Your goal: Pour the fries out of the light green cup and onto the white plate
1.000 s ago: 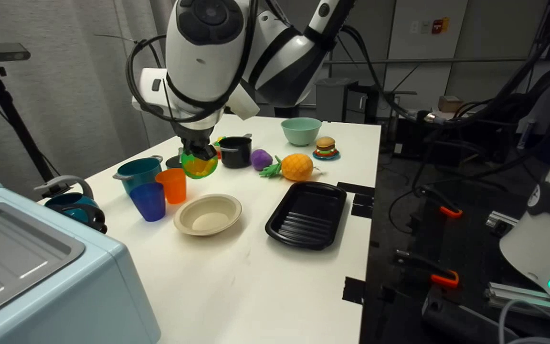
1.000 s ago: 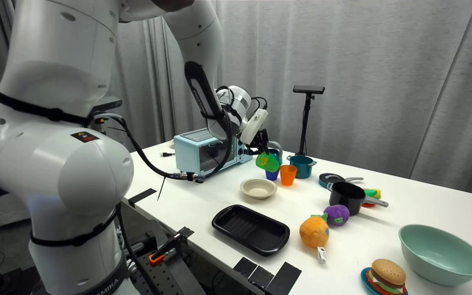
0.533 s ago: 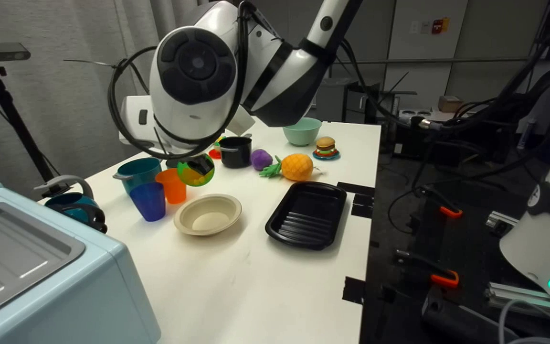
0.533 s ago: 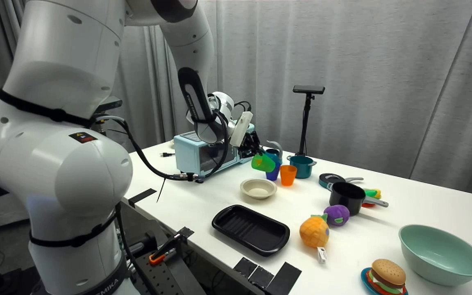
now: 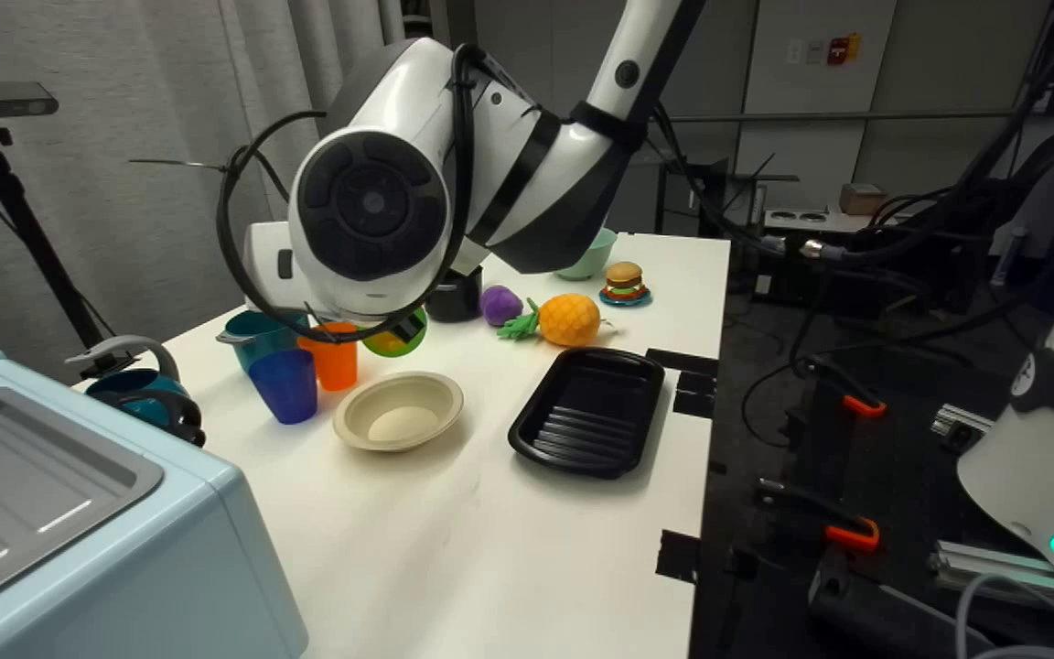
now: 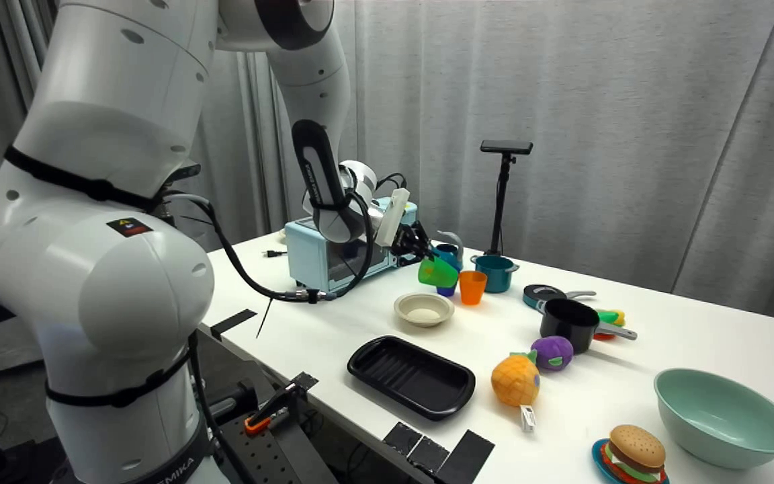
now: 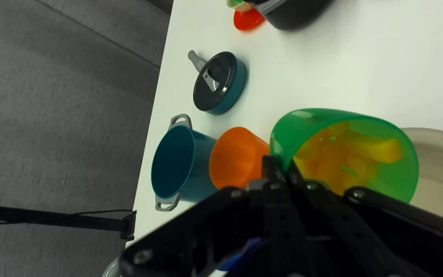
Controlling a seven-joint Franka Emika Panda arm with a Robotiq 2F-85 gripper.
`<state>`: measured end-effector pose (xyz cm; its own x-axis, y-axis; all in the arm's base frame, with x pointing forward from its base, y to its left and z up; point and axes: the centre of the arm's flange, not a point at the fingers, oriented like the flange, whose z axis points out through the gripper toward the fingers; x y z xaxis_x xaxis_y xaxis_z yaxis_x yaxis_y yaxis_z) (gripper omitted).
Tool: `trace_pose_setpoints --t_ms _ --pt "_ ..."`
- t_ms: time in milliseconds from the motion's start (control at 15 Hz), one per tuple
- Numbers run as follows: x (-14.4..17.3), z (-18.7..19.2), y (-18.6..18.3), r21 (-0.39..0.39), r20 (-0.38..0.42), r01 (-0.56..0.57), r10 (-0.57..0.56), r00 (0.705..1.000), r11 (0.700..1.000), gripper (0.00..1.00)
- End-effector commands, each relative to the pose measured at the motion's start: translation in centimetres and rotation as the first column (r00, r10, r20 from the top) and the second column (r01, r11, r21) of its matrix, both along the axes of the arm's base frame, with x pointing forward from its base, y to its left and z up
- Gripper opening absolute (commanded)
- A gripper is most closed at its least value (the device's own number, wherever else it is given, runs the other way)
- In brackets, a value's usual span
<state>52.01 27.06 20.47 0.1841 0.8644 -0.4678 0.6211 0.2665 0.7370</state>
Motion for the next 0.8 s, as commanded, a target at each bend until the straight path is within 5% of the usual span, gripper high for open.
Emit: trace_pose_setpoints --t_ms 0,733 --pt "0.5 -1.1 -1.3 -0.064 0.012 -0.006 0.007 1.000 0.998 0.01" --pt "1.2 -1.6 -0.2 -0.218 0.027 -0.069 0.077 0.997 0.973 0.01"
